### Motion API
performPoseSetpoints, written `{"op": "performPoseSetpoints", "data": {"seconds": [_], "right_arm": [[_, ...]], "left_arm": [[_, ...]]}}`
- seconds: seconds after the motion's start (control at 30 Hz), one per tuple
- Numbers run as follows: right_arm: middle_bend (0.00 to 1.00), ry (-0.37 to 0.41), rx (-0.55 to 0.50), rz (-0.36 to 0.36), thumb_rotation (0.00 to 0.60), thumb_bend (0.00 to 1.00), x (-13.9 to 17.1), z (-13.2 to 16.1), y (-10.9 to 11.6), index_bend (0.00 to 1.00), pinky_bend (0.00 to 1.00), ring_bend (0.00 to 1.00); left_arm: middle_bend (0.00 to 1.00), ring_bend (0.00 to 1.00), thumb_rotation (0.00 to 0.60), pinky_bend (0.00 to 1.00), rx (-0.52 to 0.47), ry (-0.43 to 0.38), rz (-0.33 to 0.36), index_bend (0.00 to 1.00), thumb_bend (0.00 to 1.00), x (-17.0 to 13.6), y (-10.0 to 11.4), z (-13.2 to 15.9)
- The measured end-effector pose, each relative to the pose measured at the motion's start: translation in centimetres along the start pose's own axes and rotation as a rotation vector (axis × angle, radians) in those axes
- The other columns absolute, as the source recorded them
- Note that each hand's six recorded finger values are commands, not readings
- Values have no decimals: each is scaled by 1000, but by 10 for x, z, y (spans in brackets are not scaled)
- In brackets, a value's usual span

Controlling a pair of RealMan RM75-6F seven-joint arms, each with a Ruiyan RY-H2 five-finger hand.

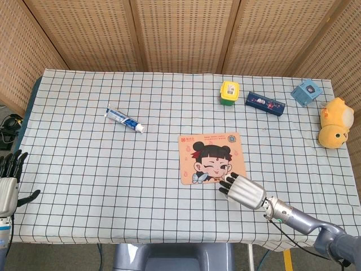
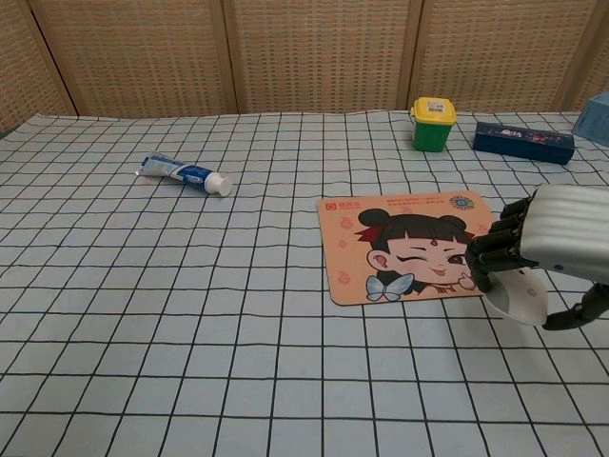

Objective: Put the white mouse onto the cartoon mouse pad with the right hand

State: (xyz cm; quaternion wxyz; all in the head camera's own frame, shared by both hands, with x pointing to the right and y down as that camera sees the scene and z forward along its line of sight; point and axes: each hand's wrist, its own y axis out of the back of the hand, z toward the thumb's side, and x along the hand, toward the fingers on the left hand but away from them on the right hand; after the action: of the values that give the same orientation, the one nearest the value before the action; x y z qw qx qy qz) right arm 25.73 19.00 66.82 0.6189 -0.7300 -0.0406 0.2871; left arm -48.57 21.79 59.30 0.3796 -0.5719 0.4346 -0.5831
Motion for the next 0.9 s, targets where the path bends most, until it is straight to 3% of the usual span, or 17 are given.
{"op": "performPoseSetpoints", "data": {"seconds": [0.3,0.9], "right_arm": [[641,33,52,-70,600,179,-44,-6,15,835,540,515],[642,18,180,-30,600,179,-115,-40,6,834,541,517]], "left_arm": [[0,0,600,0,0,4,-17,0,41,2,-4,-1],[0,0,600,0,-4,30,-44,0,40,8,-10,-6]]}}
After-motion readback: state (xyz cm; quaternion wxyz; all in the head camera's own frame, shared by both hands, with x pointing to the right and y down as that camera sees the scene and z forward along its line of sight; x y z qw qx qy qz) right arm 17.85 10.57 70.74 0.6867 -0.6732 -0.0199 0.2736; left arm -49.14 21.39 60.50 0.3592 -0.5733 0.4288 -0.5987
